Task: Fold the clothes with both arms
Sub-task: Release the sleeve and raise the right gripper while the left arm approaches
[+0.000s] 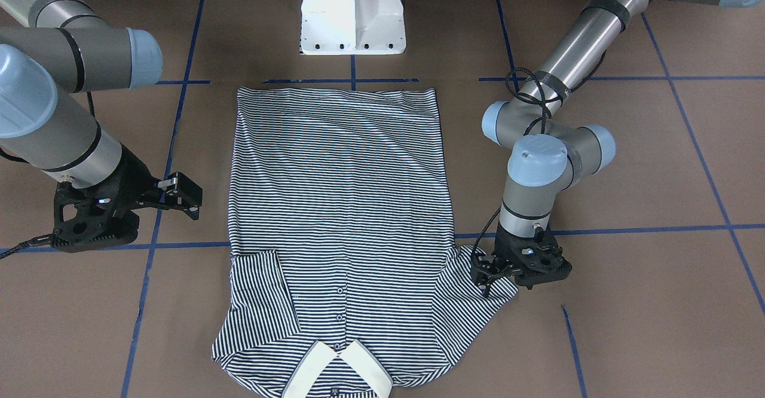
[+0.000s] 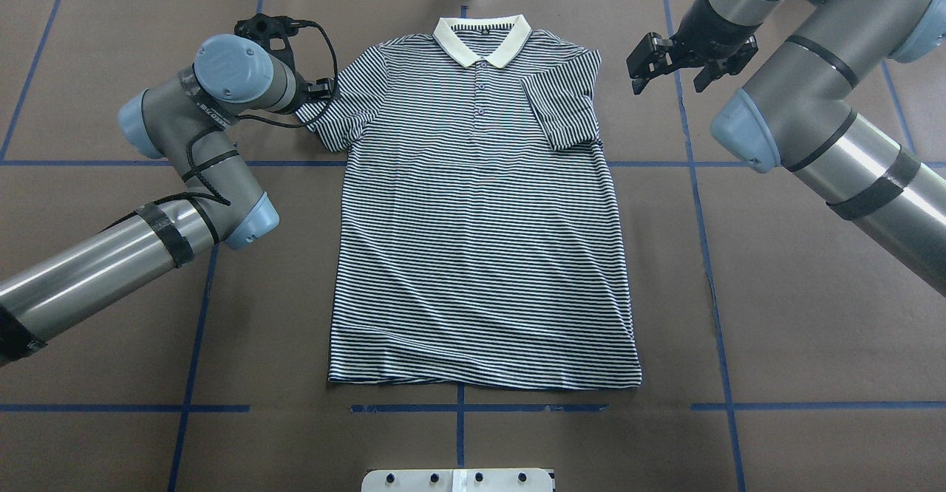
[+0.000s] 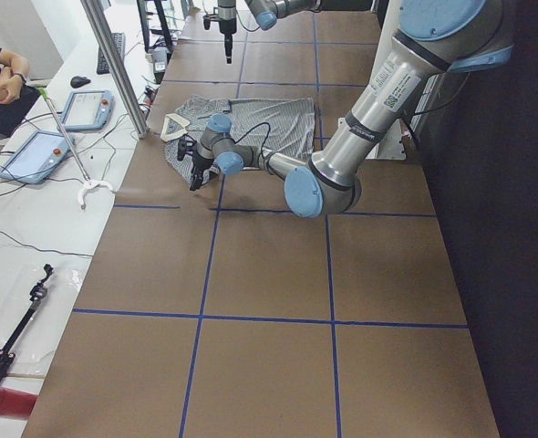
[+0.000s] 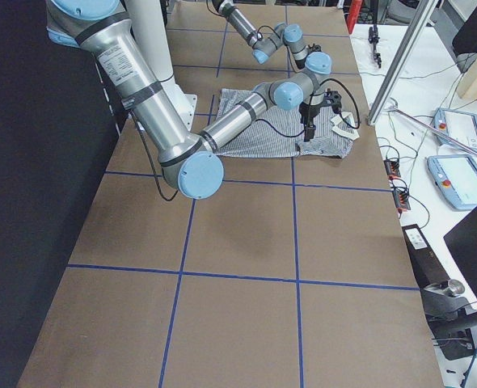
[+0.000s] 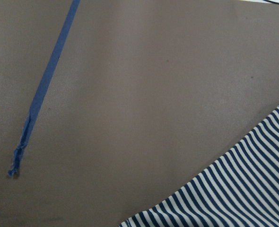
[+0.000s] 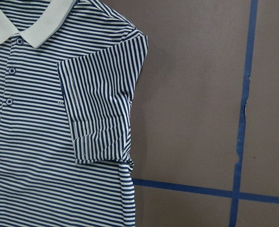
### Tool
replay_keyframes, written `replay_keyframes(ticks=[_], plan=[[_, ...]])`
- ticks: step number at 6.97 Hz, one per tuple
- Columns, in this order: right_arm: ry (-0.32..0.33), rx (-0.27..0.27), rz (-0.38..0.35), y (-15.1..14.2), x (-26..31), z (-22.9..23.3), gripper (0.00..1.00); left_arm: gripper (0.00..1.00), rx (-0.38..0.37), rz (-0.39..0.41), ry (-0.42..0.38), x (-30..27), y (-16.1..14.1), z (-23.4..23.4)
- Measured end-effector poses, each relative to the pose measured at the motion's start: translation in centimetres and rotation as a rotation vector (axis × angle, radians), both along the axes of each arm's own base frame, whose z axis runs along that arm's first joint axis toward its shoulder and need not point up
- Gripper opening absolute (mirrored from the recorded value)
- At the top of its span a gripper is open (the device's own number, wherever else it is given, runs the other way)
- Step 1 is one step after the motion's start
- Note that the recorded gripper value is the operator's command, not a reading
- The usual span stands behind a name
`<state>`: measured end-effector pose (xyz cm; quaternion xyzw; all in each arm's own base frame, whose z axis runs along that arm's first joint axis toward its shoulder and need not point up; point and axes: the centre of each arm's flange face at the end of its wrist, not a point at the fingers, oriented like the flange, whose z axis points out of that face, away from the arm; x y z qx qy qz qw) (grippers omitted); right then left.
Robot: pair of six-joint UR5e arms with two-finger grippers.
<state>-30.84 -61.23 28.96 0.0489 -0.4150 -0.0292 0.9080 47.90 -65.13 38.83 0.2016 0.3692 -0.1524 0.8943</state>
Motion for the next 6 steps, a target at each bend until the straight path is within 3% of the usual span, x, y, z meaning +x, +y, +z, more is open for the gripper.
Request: replay_keyframes(ticks=[2,4,6], plan=[[0.001,0.000,0.000,0.01,-0.04,0.01,1.00,0.77,0.000,0.003,-0.003,0.05,0.09,0.19],[0.001,-0.001,0.000,0.02,-0.06,0.01,1.00,0.55,0.003,0.008,-0.008,0.06,0.13,0.27],[0.001,-0.001,0.001,0.02,-0.06,0.01,1.00,0.19,0.006,0.012,-0.012,0.07,0.13,0.30]])
